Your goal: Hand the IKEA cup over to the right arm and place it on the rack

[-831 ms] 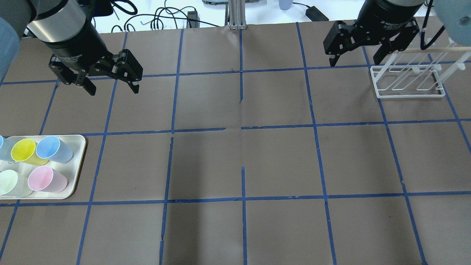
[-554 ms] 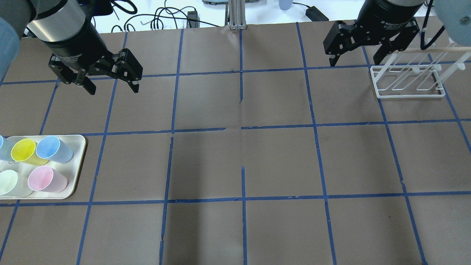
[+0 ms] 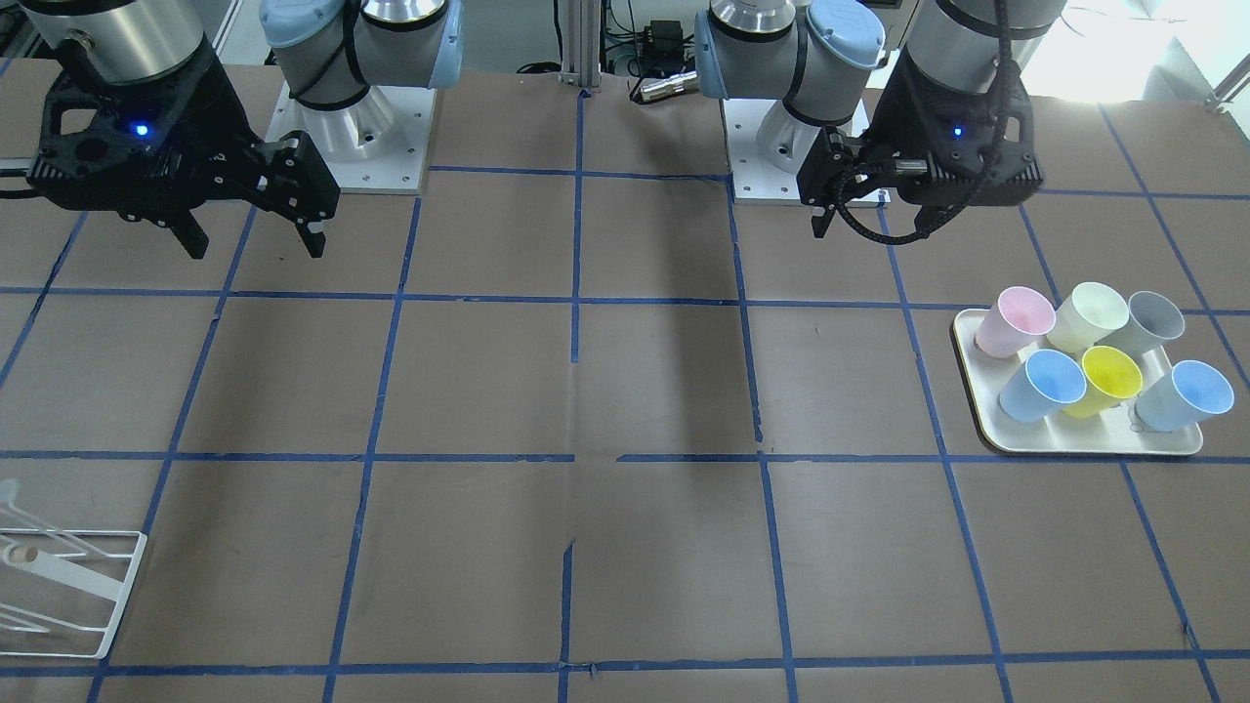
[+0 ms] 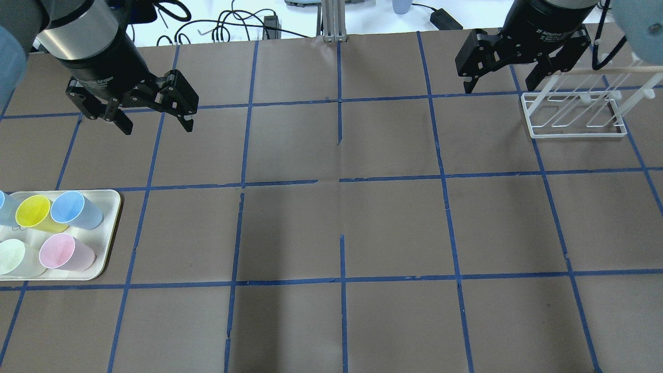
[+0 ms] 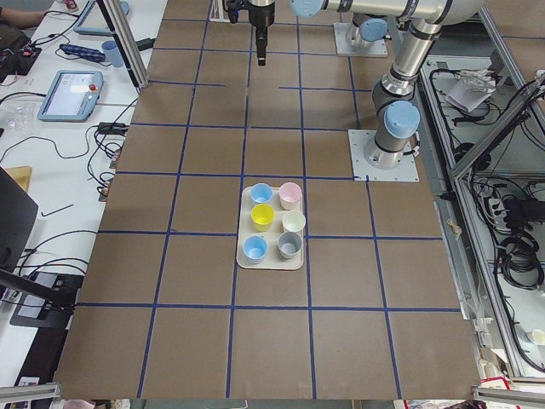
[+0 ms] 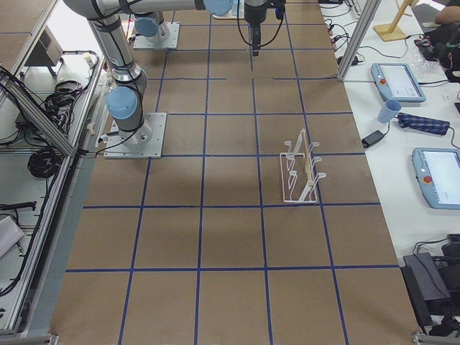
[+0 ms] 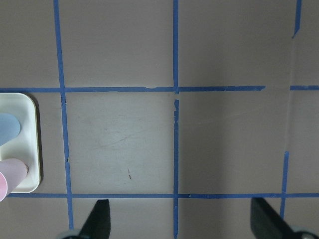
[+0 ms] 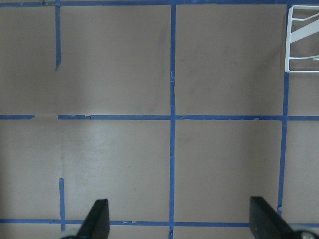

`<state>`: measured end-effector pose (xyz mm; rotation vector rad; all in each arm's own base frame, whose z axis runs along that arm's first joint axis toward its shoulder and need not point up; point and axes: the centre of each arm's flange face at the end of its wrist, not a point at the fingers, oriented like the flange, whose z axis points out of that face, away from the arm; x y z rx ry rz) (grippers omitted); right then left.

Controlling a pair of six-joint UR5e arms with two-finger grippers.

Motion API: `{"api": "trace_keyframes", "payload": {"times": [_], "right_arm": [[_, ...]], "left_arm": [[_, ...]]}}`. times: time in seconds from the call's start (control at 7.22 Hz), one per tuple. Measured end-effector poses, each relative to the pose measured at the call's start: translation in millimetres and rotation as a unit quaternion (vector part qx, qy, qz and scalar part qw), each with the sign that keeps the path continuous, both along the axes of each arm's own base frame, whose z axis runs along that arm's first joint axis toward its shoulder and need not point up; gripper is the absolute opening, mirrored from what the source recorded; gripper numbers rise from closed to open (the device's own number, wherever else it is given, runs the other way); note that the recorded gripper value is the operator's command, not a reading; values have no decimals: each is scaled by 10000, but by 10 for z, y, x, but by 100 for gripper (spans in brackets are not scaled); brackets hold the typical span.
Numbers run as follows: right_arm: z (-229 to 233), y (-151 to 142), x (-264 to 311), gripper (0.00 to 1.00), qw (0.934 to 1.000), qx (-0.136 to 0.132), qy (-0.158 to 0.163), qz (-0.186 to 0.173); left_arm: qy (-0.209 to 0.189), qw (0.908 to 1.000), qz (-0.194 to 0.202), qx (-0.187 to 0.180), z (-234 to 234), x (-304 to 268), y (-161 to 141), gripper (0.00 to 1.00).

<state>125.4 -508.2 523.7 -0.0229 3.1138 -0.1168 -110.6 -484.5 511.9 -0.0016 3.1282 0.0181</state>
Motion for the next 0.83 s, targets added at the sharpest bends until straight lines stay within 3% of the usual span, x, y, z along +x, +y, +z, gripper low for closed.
{"api": "trace_keyframes", "payload": {"times": [0.55,0.69,0.83], "right_arm": [[-3,-2,0,100,10000,3,0,-5],[-3,-3,0,100,10000,4,-1,-7],[-5,-4,0,100,10000,6,-1,-7]], "left_arm": [[77,9987,-468,193,-58,1712,-46,100],[131,9986,-460,247,-119,2282,25,100],[201,9990,-199,347,-241,2870,148,100]]}}
